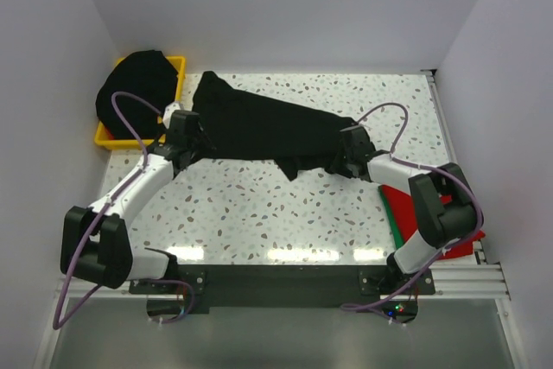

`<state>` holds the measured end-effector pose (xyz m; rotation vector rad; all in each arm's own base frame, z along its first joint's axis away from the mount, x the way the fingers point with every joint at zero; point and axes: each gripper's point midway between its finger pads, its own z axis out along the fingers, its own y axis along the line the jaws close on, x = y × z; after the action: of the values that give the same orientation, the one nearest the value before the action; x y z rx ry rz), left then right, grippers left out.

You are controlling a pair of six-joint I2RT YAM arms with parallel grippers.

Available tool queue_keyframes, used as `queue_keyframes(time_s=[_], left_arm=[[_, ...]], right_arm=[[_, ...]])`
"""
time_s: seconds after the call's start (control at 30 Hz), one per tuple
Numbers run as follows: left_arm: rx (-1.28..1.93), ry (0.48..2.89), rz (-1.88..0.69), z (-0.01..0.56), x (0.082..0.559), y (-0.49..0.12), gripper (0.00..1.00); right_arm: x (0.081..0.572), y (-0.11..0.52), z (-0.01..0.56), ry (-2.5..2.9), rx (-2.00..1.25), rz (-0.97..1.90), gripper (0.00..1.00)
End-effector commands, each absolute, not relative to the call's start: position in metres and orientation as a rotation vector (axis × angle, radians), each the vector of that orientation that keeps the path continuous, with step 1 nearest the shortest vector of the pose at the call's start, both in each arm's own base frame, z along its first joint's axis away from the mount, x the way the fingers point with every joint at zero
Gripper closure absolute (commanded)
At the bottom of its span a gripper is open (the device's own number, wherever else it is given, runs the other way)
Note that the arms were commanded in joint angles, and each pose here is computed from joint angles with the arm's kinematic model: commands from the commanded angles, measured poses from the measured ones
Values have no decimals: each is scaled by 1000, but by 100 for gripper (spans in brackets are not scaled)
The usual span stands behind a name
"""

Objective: Fold and stack the t-shirts
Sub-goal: Flatten the tshirt out

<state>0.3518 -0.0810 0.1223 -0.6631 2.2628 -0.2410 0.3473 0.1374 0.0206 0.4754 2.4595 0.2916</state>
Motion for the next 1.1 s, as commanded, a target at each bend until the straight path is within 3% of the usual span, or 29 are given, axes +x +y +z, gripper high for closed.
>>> queue_keyframes(time_s=[0.0, 0.03, 0.13, 0.57, 0.73, 1.0, 1.03, 1.07], left_arm=[[-844, 2189, -57, 113, 342, -45, 47], [-863, 2194, -36, 109, 341, -42, 45], [-926, 2190, -18, 99, 344, -36, 34], [-1004, 2239, 6, 50, 395, -18, 33], [-983, 2233, 11, 45, 409, -17, 34], [-998, 2269, 97, 20, 418, -11, 41], [-995, 2277, 111, 20, 421, -9, 54], [-994, 2268, 104, 23, 424, -10, 54]], right_arm=[[347, 141, 32, 2447, 475, 317, 82], [347, 140, 36, 2443, 473, 317, 91], [345, 141, 49, 2431, 458, 341, 100], [338, 134, 119, 2313, 396, 372, 100], [331, 128, 119, 2323, 390, 346, 100], [326, 126, 146, 2283, 374, 366, 100], [328, 126, 161, 2255, 366, 373, 100], [327, 125, 160, 2262, 363, 367, 100]])
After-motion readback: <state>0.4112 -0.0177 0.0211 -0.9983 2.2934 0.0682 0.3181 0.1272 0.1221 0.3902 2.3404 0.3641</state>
